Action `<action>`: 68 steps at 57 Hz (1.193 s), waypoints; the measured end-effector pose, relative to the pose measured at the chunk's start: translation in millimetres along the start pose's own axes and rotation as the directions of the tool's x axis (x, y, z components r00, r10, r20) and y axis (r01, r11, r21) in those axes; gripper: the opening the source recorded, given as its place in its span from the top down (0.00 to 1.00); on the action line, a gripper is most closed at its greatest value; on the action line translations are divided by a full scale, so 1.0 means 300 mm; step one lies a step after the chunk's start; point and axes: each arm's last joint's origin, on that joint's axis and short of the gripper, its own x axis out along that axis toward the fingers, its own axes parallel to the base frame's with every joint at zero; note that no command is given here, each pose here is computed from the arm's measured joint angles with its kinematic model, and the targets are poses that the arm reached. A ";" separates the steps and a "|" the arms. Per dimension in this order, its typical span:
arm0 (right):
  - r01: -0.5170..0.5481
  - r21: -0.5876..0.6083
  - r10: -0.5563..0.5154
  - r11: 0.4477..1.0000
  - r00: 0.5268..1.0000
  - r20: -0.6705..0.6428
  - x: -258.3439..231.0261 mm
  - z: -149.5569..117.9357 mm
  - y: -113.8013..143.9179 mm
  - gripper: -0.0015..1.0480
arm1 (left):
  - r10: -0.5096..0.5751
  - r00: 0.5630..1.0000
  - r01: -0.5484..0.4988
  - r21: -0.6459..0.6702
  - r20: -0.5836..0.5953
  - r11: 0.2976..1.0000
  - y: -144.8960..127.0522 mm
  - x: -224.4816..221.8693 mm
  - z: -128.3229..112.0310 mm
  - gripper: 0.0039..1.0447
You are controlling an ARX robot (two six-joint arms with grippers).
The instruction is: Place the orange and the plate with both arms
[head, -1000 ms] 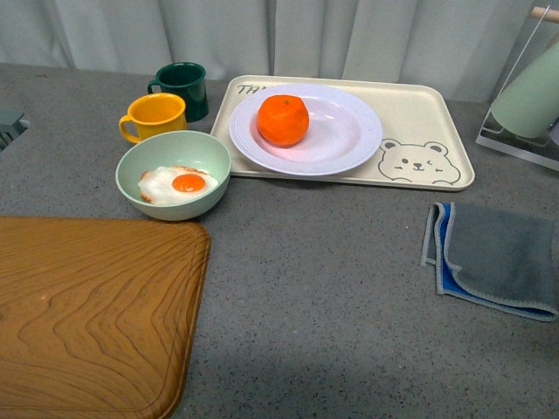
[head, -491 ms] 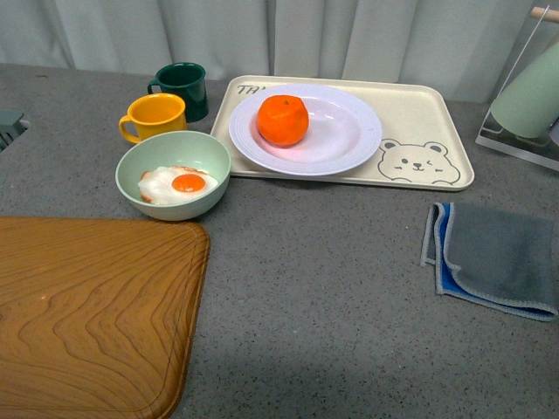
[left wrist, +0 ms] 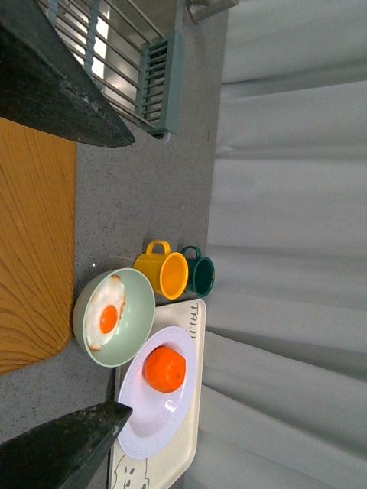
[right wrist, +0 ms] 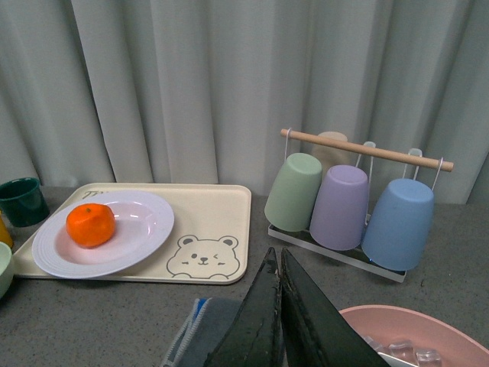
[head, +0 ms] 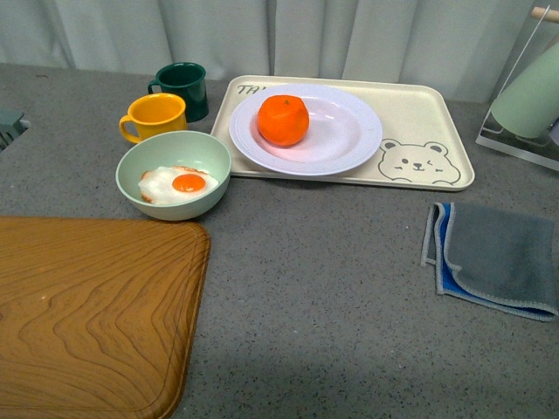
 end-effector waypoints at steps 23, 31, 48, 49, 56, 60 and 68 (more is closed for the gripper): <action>0.000 0.000 0.000 1.000 1.000 0.000 -0.024 -0.001 0.000 0.99 | 0.000 1.000 0.000 0.000 0.000 1.000 0.000 0.000 0.000 0.06; -0.003 0.000 0.003 1.000 0.999 -0.034 -0.049 -0.016 0.000 0.99 | 0.000 1.000 0.000 0.000 0.000 1.000 0.000 0.000 0.000 0.06; -0.003 -0.001 0.003 1.000 1.000 -0.006 -0.062 -0.010 0.000 0.75 | 0.000 1.000 0.000 0.000 0.000 1.000 0.000 0.000 0.000 0.06; -0.003 -0.001 0.003 1.000 1.000 -0.007 -0.062 -0.011 0.000 0.71 | 0.000 1.000 0.000 0.000 0.000 1.000 0.000 0.000 0.000 0.06; -0.003 -0.001 0.003 1.000 1.000 -0.006 -0.062 -0.010 0.000 0.51 | 0.000 1.000 0.000 0.000 0.000 1.000 0.000 0.000 0.000 0.06; -0.003 -0.001 0.003 1.000 1.000 -0.006 -0.062 -0.010 0.000 0.39 | 0.000 1.000 0.000 0.000 0.000 1.000 0.000 0.000 0.000 0.06; -0.003 -0.001 0.003 1.000 1.000 -0.006 -0.062 -0.010 0.000 0.15 | 0.000 1.000 0.000 0.000 0.000 1.000 0.000 0.000 0.000 0.06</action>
